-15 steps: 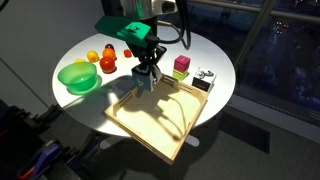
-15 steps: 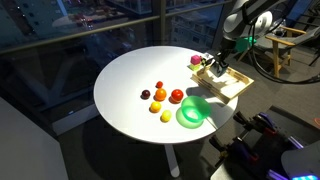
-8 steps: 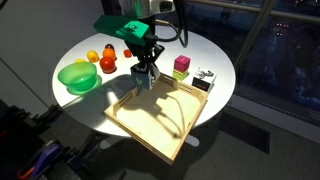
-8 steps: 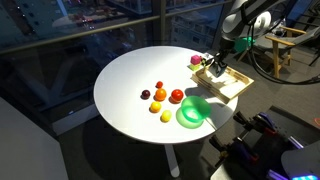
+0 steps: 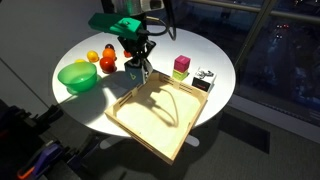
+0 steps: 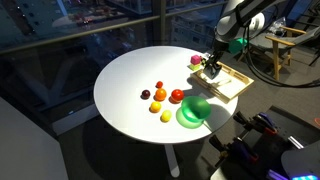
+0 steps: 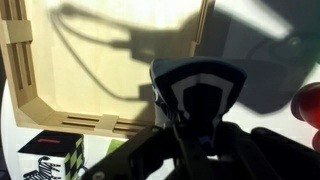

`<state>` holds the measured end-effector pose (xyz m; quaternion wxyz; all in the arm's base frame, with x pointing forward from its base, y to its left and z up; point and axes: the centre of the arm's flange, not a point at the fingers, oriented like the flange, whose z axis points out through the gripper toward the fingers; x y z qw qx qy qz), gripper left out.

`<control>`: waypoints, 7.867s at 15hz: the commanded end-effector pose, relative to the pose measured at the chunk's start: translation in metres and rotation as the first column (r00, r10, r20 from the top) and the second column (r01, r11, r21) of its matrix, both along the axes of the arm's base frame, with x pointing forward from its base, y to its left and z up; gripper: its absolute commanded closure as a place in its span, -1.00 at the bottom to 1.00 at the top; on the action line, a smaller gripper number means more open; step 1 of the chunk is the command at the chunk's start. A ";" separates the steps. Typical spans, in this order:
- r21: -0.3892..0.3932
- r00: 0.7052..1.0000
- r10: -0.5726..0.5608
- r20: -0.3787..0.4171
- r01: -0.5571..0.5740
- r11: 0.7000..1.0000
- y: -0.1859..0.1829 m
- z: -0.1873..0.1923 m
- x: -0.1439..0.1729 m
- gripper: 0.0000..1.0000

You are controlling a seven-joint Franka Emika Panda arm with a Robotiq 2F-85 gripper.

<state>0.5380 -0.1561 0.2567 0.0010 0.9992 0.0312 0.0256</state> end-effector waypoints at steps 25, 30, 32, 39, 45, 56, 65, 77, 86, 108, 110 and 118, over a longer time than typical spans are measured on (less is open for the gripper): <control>0.028 0.976 0.156 -0.154 -0.153 0.988 0.087 -0.088 0.010 0.89; 0.037 0.971 0.147 -0.188 -0.142 0.989 0.081 -0.108 0.010 0.89; 0.038 0.971 0.148 -0.189 -0.143 0.989 0.081 -0.106 0.012 0.89; 0.035 0.971 0.146 -0.187 -0.142 0.989 0.081 -0.103 0.014 -0.27; 0.027 0.972 0.142 -0.189 -0.139 0.990 0.082 -0.105 0.013 -1.00; 0.046 0.970 0.159 -0.184 -0.153 0.987 0.084 -0.106 0.008 -1.00; 0.046 0.970 0.159 -0.184 -0.153 0.987 0.084 -0.106 0.008 -1.00; 0.046 0.970 0.159 -0.184 -0.153 0.987 0.084 -0.106 0.008 -1.00; 0.040 0.972 0.182 -0.150 -0.178 0.983 0.092 -0.097 0.002 -1.00; -0.017 0.959 0.261 0.110 -0.261 0.965 0.129 0.008 -0.027 -1.00; -0.020 0.958 0.260 0.123 -0.259 0.966 0.128 0.016 -0.024 -1.00; -0.024 0.959 0.243 0.146 -0.242 0.970 0.127 0.031 -0.021 -1.00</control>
